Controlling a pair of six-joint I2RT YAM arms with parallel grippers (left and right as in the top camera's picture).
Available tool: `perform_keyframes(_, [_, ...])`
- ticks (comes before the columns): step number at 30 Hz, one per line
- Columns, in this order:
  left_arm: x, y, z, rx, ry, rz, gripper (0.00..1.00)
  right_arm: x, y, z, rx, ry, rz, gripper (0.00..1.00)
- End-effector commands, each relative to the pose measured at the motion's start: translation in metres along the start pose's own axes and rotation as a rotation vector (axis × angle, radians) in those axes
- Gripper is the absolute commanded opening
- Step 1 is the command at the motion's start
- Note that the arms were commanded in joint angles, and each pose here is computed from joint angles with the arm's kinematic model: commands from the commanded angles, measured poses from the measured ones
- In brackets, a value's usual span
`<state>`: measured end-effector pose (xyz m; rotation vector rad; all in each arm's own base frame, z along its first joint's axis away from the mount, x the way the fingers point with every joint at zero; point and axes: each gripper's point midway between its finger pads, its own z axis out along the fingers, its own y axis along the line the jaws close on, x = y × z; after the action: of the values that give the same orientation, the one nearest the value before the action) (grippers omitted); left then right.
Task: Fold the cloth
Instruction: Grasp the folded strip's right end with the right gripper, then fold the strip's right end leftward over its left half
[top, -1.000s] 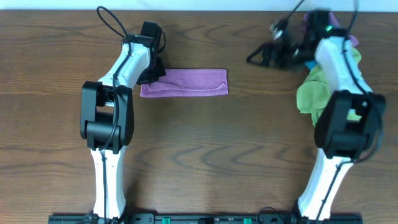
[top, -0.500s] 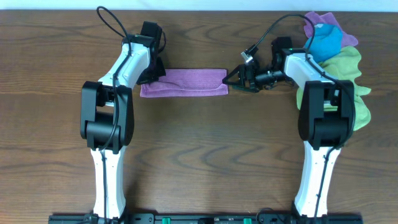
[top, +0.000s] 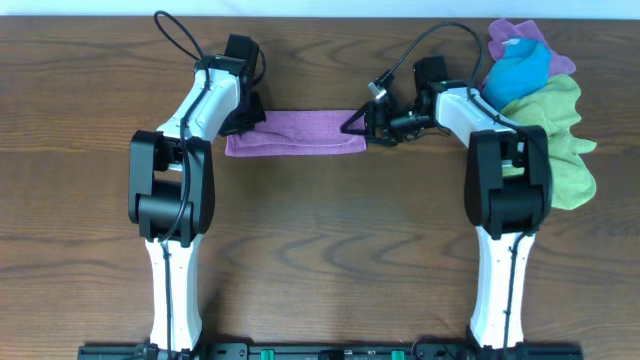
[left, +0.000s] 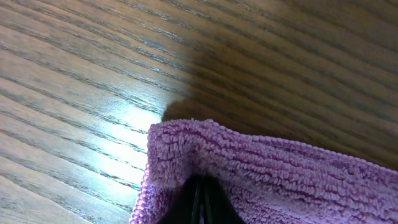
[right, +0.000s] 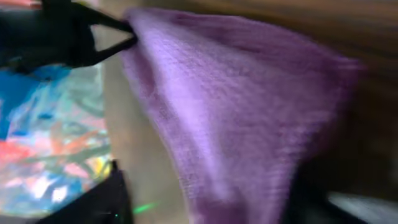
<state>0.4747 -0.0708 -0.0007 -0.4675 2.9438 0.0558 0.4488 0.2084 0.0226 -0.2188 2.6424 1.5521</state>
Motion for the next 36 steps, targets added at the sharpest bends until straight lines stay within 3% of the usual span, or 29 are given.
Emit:
perform_keyframes(1, [0.021, 0.006, 0.027, -0.011, 0.090, 0.003, 0.06, 0.009, -0.025, 0.015, 0.053, 0.025, 0.090, 0.50])
perform_keyframes(3, [0.021, 0.001, 0.025, 0.014, 0.094, 0.013, 0.06, 0.005, -0.025, 0.014, 0.051, 0.011, 0.104, 0.25])
perform_keyframes(6, [0.013, -0.006, 0.014, 0.047, 0.080, 0.030, 0.06, -0.003, -0.024, 0.011, 0.049, -0.011, 0.122, 0.02])
perform_keyframes(10, [-0.026, -0.019, -0.042, 0.111, -0.054, 0.048, 0.06, -0.022, -0.017, -0.009, 0.064, -0.042, 0.134, 0.01])
perform_keyframes(14, [-0.064, -0.025, -0.130, 0.194, -0.248, 0.052, 0.06, -0.035, -0.024, -0.052, 0.274, -0.050, 0.176, 0.02])
perform_keyframes(17, [-0.075, -0.013, -0.195, 0.243, -0.368, 0.028, 0.06, -0.032, -0.036, -0.103, 0.583, -0.034, 0.220, 0.02])
perform_keyframes(22, [-0.067, 0.013, -0.250, 0.259, -0.433, -0.005, 0.06, -0.035, -0.036, -0.179, 1.045, -0.081, 0.230, 0.02])
perform_keyframes(27, [-0.058, 0.020, -0.277, 0.276, -0.465, -0.008, 0.06, -0.048, -0.011, -0.150, 1.075, -0.087, 0.109, 0.01])
perform_keyframes(31, [-0.048, 0.026, -0.315, 0.310, -0.529, -0.006, 0.06, -0.050, 0.010, -0.073, 1.121, -0.030, -0.084, 0.01])
perform_keyframes(36, [-0.034, 0.034, -0.331, 0.306, -0.539, 0.017, 0.06, -0.040, 0.030, -0.016, 1.209, 0.055, -0.306, 0.01])
